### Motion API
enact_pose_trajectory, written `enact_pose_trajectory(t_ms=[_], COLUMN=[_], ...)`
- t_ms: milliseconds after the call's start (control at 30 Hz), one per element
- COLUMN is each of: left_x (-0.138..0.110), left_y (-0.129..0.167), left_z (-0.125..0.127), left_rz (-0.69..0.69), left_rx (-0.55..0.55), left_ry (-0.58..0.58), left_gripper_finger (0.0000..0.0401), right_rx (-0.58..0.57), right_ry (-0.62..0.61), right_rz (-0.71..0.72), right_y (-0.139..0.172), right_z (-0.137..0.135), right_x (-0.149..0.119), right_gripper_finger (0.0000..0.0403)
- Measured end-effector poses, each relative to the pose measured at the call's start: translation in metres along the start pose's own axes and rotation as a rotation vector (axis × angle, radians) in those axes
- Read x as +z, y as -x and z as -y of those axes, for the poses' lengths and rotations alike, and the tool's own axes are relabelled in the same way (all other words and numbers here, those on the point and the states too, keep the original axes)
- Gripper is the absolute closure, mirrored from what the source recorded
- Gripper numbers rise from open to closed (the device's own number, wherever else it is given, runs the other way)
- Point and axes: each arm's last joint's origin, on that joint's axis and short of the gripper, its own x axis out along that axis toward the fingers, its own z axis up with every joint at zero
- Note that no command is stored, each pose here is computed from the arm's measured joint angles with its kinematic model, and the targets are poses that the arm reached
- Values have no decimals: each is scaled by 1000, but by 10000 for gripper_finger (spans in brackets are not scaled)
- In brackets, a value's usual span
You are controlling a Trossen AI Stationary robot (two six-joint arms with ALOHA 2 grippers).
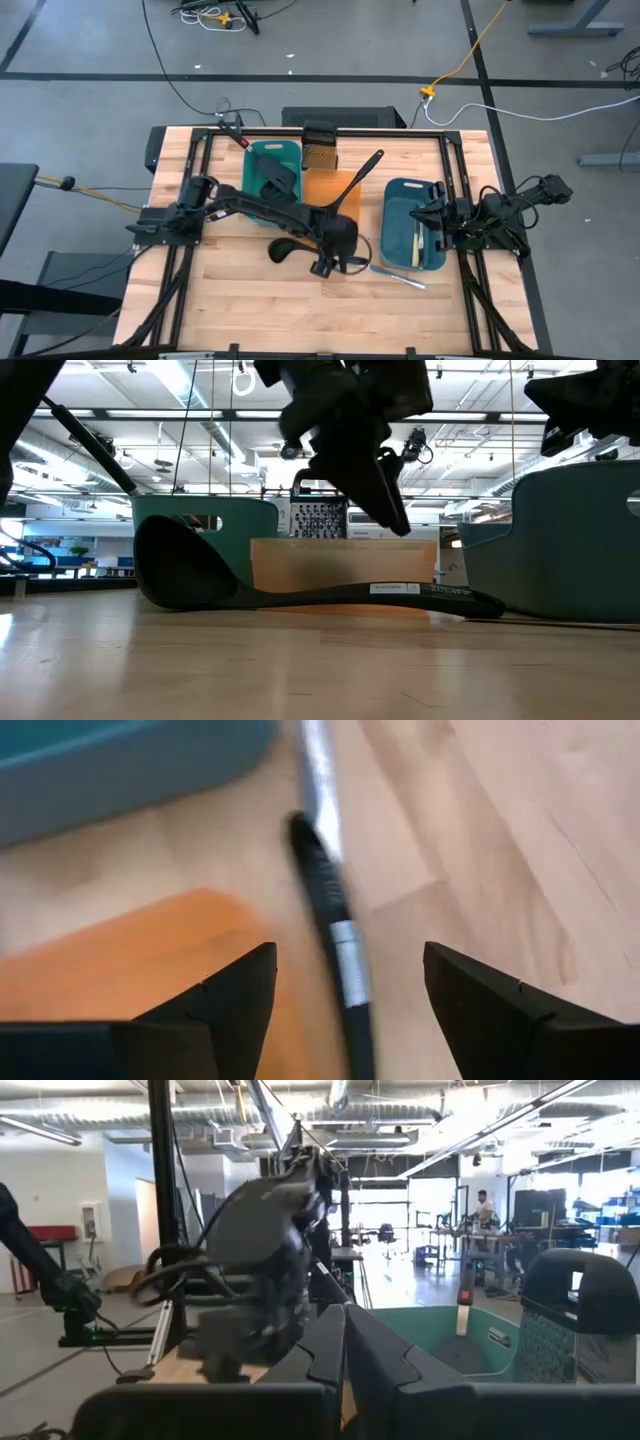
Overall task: Pick & Place Kitchen Items
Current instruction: Put the black serving spoon into the orange bin
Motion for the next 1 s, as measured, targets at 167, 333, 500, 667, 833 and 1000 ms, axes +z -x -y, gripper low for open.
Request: enact_pose_trajectory(t_ms=[167,333,500,667,833,1000], left_x=[4,5,-4,-7,-8,-7], left_y=[-9,-21,-41,-50,-50,-50], left_z=[15,19,19,18,18,17], left_rz=[22,28,-27,-42,-43,-40], left_rx=[-14,-11,21,42,45,56], left_ry=[-56,-58,-59,-59,-57,-56], left_gripper_finger=[142,142,142,142,142,144], right_rx=[0,0,7,8,8,8], right_ry=[2,7,4,4,7,9], right_rz=[-4,-9,-8,-7,-7,-7], right_y=[0,0,0,0,0,0], right_z=[0,0,0,0,0,0], right_x=[0,-1,-1,-1,-1,-1], right_gripper_finger=[378,378,378,378,378,378])
